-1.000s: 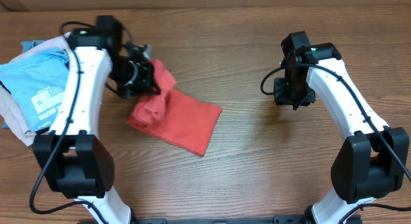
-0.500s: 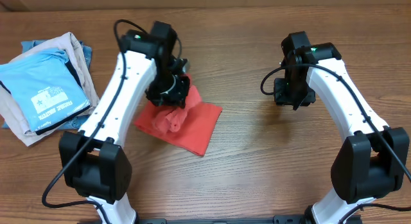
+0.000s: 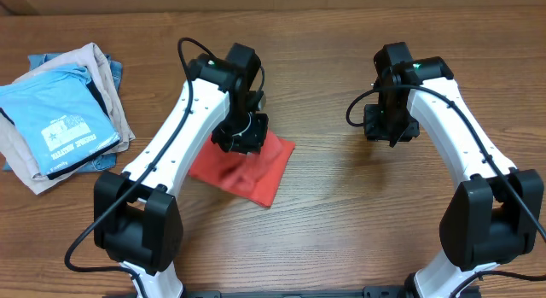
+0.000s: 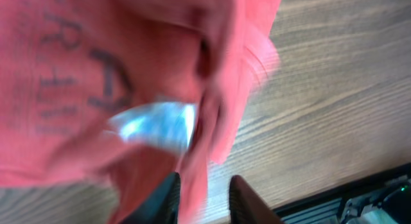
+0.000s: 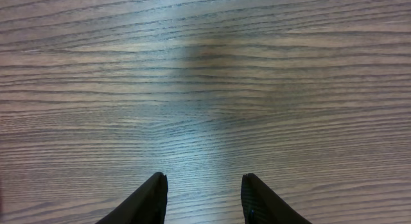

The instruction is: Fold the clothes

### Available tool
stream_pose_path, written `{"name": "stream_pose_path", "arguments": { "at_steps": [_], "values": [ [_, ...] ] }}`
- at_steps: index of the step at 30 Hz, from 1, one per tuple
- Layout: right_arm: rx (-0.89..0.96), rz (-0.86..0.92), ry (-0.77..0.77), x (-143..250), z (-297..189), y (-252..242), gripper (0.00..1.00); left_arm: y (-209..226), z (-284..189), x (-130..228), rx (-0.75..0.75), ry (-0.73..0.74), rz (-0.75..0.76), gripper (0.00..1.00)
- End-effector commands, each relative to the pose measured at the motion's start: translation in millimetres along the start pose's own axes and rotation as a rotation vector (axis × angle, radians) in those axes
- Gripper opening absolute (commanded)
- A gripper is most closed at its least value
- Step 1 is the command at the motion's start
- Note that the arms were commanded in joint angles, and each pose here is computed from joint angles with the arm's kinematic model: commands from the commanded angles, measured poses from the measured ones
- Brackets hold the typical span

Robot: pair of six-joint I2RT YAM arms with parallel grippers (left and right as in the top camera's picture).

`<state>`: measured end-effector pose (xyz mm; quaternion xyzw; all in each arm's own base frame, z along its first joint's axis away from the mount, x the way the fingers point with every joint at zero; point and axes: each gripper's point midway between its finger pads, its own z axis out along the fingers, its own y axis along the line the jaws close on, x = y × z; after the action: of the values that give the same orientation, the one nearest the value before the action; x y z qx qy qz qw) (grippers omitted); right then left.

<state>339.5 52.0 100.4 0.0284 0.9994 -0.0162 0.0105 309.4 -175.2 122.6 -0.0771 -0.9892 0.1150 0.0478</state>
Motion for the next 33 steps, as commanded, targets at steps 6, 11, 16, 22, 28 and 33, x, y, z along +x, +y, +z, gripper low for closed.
{"name": "stream_pose_path", "arguments": {
  "at_steps": [6, 11, 16, 22, 28, 33],
  "values": [
    [-0.006, 0.007, -0.036, -8, -9, 1, 0.41, -5, 6, 9, -0.013, 0.027, 0.010, 0.31],
    [-0.006, 0.007, -0.036, -8, -9, 1, 0.41, 0, 5, 7, -0.037, 0.015, 0.008, 0.31],
    [-0.065, -0.003, -0.022, -6, -9, 11, 0.41, 12, 4, -14, -0.117, -0.076, 0.028, 0.34],
    [-0.353, -0.127, 0.031, 9, -20, 65, 0.41, 26, -7, -60, -0.184, -0.263, 0.067, 0.41],
    [-0.469, -0.205, 0.071, 27, -28, 108, 0.41, 50, -31, -112, -0.158, -0.460, 0.071, 0.41],
    [-0.477, -0.311, 0.095, 48, -30, 141, 0.41, 89, -33, -141, -0.175, -0.531, 0.035, 0.41]
  ]
}}
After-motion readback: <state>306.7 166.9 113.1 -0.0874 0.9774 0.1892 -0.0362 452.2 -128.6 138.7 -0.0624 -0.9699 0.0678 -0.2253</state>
